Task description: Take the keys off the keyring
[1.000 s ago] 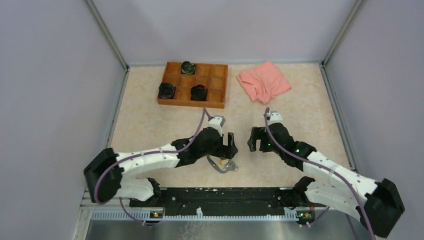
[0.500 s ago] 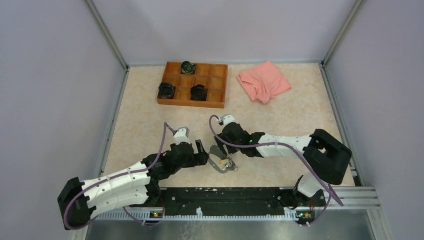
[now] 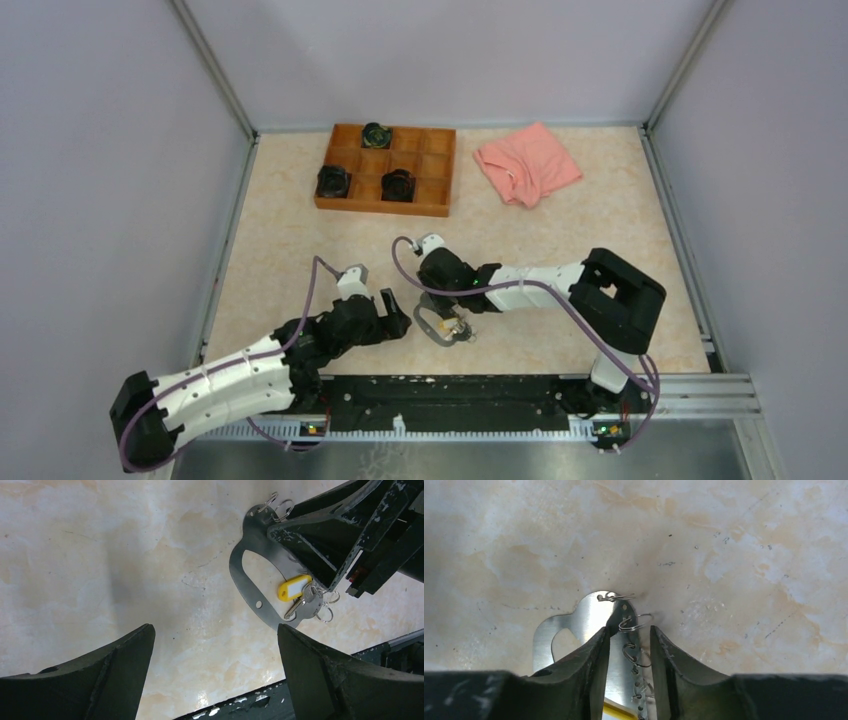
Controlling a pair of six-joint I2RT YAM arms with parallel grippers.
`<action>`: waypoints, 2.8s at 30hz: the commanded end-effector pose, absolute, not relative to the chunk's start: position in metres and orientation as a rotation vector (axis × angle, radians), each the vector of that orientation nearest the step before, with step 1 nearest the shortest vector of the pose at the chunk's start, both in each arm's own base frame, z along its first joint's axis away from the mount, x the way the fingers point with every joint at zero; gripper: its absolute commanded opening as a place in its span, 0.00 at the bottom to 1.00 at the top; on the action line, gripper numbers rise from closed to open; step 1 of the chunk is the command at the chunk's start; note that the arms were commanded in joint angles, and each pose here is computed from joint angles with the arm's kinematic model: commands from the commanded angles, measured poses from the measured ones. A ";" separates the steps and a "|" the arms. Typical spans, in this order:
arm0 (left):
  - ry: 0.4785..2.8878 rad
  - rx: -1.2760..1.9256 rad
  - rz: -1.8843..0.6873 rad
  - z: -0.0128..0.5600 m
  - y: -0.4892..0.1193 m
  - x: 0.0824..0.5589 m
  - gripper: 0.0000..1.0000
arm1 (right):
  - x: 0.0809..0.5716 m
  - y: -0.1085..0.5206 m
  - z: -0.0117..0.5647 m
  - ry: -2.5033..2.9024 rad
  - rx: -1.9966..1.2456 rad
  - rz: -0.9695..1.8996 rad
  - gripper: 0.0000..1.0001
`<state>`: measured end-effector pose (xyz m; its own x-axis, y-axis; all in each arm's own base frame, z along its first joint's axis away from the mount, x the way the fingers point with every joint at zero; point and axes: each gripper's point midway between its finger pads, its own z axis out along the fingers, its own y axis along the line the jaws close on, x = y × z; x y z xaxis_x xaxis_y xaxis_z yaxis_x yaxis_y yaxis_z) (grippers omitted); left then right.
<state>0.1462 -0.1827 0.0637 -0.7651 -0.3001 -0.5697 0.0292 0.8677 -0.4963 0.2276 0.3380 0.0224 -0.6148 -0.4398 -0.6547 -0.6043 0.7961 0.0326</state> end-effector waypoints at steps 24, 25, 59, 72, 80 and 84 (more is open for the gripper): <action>2.059 -0.003 -0.927 0.092 -0.228 0.172 0.98 | 0.208 0.339 0.121 2.044 -0.520 0.760 0.00; 2.031 0.021 -0.936 0.094 -0.229 0.173 0.98 | 0.205 0.337 0.123 2.018 -0.517 0.784 0.00; 1.118 0.882 -1.659 0.293 -0.286 0.073 0.96 | 0.035 0.281 0.368 1.129 -1.131 1.439 0.00; 0.919 1.069 -1.881 0.328 -0.301 0.033 0.98 | 0.003 0.271 0.409 0.964 -1.207 1.576 0.00; 0.876 1.095 -1.919 0.335 -0.308 0.021 0.94 | 0.002 0.269 0.421 0.937 -1.198 1.579 0.00; 0.913 1.068 -1.894 0.331 -0.312 0.027 0.94 | -0.005 0.265 0.428 0.908 -1.207 1.613 0.00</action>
<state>0.0256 -0.3121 0.3143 -0.4183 -0.1884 -0.8886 0.8372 -0.4594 -0.2967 0.0105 0.2771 0.3863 -0.1653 0.1229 -0.9786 -0.9557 -0.2650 0.1281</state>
